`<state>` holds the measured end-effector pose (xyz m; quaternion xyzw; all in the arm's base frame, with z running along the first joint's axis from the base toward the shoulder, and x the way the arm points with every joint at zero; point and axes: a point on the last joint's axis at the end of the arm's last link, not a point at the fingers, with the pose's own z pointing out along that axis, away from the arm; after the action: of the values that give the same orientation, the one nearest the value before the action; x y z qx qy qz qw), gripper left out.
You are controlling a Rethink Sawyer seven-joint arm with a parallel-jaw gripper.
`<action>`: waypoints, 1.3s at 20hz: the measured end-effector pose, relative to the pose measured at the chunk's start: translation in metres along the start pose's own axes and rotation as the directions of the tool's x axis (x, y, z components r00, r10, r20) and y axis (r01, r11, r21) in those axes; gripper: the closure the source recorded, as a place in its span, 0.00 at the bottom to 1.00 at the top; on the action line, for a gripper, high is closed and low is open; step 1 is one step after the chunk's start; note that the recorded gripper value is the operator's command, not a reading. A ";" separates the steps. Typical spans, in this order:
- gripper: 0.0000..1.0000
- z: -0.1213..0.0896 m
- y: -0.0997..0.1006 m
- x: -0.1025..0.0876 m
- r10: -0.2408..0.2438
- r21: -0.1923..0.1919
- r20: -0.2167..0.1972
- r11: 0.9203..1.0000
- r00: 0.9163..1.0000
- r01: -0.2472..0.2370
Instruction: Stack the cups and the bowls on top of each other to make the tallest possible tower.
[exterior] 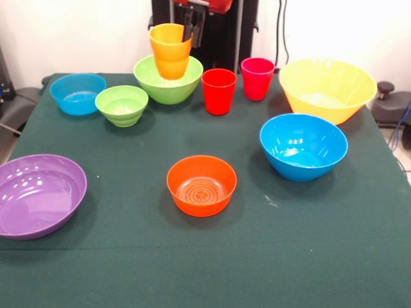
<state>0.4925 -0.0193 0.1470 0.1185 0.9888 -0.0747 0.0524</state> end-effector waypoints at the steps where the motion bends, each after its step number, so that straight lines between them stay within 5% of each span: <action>1: 1.00 -0.001 -0.004 -0.002 0.020 -0.007 -0.002 1.000 1.000 -0.020; 6: 1.00 0.000 -0.022 -0.006 0.094 -0.020 -0.018 0.995 0.995 -0.095; 10: 1.00 0.006 -0.020 -0.003 0.097 -0.023 -0.037 0.995 0.995 -0.098; 16: 1.00 0.038 0.017 -0.013 0.055 -0.030 -0.073 0.998 0.996 -0.058; 19: 1.00 0.071 0.047 -0.026 0.034 -0.031 -0.092 0.999 0.995 -0.037; 26: 1.00 0.124 0.083 -0.053 0.046 -0.040 -0.105 0.998 0.993 -0.050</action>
<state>0.5747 0.0281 0.0206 0.1448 0.9884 -0.0459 0.0050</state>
